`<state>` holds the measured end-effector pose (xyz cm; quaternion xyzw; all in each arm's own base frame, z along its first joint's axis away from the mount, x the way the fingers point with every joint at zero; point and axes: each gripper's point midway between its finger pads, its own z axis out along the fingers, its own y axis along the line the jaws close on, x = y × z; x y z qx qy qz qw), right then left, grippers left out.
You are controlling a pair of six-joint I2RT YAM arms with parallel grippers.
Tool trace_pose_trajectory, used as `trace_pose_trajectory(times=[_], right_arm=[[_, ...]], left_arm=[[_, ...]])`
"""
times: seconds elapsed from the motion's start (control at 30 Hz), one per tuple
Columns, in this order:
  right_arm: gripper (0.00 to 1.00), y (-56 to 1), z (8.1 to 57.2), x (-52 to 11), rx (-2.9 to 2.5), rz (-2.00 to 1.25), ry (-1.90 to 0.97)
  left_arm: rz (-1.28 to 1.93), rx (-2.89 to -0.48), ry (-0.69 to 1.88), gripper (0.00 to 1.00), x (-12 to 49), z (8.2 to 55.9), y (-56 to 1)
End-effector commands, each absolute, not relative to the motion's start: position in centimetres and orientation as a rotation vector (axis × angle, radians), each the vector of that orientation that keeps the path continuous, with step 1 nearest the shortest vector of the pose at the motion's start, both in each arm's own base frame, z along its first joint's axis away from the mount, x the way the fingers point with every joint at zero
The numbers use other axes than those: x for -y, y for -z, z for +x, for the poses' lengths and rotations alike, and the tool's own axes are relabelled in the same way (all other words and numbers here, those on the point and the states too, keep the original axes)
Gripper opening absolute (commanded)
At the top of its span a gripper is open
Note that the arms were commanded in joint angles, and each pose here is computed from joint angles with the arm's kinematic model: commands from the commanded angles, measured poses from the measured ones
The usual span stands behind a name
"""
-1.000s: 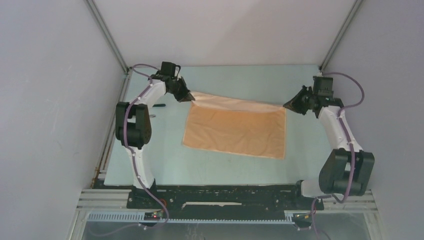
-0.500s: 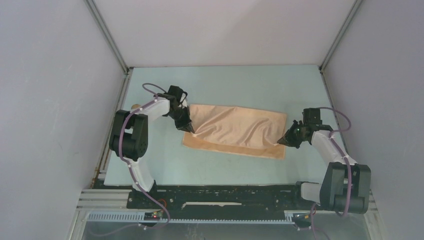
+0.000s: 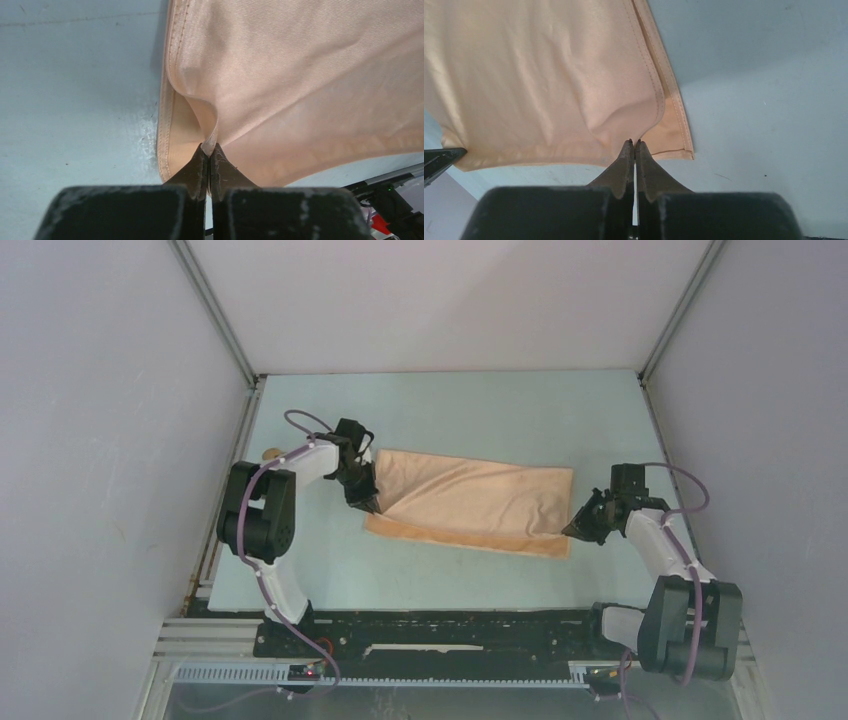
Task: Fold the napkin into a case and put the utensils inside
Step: Fold and flatten the napkin at the center of the board.
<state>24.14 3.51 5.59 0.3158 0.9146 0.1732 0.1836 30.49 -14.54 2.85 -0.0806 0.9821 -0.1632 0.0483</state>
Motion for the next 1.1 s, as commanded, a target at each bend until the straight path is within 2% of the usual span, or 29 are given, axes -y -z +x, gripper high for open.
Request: trace_pose_trajectory(times=[0.0, 1.07], right_arm=[[0.0, -5.2, 23.4, -3.3, -2.589, 0.9, -0.458], [0.0, -3.0, 21.3, -2.9, -2.614, 1.02, -0.346]], left_arm=[[-0.199, -3.001, 0.451, 0.0, 14.0, 29.7, -2.8], [-0.159, -3.08, 0.352, 0.0, 14.0, 27.8, -0.3]])
